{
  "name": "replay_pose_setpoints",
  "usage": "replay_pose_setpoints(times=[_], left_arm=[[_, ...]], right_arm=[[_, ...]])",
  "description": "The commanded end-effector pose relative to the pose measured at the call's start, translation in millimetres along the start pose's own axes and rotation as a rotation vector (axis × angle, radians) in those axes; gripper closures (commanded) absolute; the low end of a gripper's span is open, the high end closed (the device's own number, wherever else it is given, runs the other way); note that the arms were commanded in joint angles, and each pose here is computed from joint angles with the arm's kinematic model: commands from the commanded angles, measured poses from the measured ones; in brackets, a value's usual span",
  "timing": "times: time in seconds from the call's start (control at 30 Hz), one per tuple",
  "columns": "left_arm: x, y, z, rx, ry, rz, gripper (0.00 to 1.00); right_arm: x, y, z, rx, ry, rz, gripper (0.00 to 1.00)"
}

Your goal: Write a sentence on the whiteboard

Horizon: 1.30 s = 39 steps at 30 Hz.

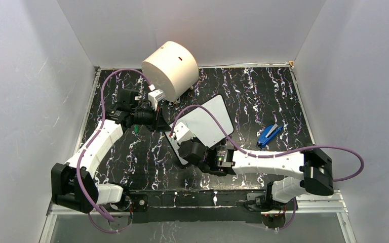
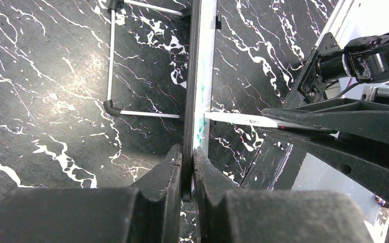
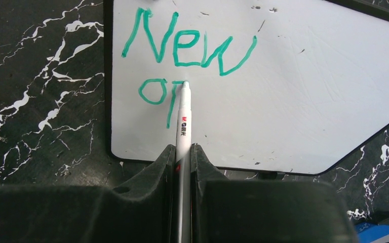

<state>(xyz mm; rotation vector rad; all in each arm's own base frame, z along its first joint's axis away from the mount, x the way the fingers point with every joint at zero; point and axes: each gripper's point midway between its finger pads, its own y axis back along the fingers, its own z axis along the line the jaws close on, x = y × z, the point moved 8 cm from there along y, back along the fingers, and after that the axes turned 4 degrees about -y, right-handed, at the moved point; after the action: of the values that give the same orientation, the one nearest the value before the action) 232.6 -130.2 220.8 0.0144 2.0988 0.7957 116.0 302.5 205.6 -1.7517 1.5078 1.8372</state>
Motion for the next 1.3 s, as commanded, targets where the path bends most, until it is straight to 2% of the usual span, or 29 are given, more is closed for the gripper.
replay_pose_setpoints(times=[0.0, 0.33, 0.63, 0.97, 1.27], left_arm=[[9, 1, 7, -0.070, -0.021, 0.032, 1.00], [9, 1, 7, -0.071, -0.021, 0.033, 1.00], [9, 1, 7, -0.070, -0.021, 0.033, 1.00], [8, 2, 6, -0.070, -0.026, 0.028, 1.00], [8, 2, 6, -0.066, -0.024, 0.029, 1.00]], right_arm=[[-12, -1, -8, 0.062, -0.061, -0.034, 1.00], [4, -2, -9, 0.066, -0.070, 0.030, 1.00], [9, -3, 0, -0.011, -0.061, 0.064, 1.00], [3, -1, 5, -0.066, -0.071, 0.048, 1.00], [-9, 10, -4, -0.049, -0.094, -0.004, 1.00]])
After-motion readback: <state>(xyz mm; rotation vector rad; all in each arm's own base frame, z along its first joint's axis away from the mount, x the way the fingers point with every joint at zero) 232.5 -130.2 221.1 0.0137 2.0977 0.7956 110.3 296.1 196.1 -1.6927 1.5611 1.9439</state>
